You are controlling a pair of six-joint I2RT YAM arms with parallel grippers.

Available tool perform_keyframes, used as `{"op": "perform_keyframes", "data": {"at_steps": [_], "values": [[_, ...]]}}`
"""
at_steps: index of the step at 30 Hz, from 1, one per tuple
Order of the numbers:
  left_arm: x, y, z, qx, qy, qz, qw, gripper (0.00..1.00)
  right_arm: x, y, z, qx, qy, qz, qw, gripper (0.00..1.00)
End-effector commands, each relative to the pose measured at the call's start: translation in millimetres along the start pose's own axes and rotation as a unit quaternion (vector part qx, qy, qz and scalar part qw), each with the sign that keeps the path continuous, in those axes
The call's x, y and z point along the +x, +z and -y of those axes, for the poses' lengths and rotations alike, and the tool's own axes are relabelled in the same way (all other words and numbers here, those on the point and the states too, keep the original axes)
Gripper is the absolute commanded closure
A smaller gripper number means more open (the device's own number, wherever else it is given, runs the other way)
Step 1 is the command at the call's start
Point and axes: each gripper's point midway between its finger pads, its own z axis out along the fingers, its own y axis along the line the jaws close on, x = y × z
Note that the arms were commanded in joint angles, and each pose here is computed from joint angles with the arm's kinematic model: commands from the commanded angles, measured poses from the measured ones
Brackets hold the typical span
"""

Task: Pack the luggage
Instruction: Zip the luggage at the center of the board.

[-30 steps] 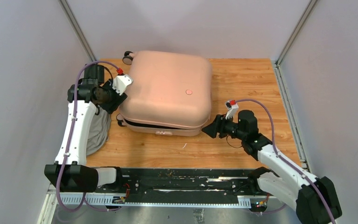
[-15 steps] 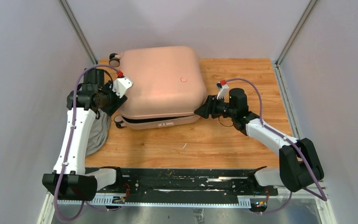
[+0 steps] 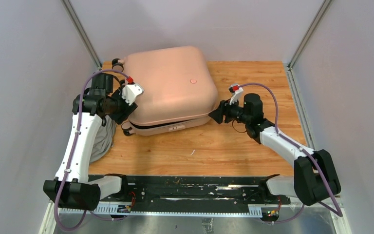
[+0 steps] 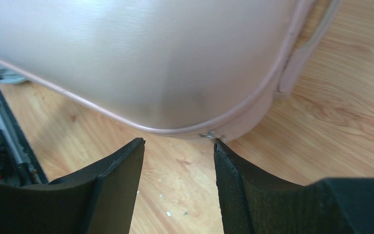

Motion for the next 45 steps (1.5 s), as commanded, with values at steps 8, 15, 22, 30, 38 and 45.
{"op": "perform_keyframes", "data": {"at_steps": [8, 15, 22, 30, 38, 45], "values": [[-48, -14, -10, -0.007, 0.03, 0.083, 0.996, 1.0, 27, 11, 31, -0.027, -0.033, -0.032, 0.999, 0.42], [-50, -14, -12, -0.008, 0.03, 0.083, 0.996, 1.0, 22, 20, 31, -0.051, -0.066, -0.011, 0.996, 0.48], [-49, -16, -15, -0.016, 0.034, 0.081, 0.996, 1.0, 20, 26, 39, -0.044, -0.092, -0.013, 0.995, 0.55], [-50, -16, -16, -0.016, 0.036, 0.082, 0.996, 1.0, 5, 20, 32, -0.048, -0.103, 0.013, 0.993, 0.84], [-49, -18, -16, -0.019, 0.039, 0.082, 0.996, 1.0, 0, 18, 33, -0.037, -0.108, 0.012, 0.993, 1.0], [-50, -16, -15, -0.015, 0.04, 0.083, 0.996, 1.0, 7, 19, 26, -0.058, -0.099, 0.0, 0.993, 1.0]]}}
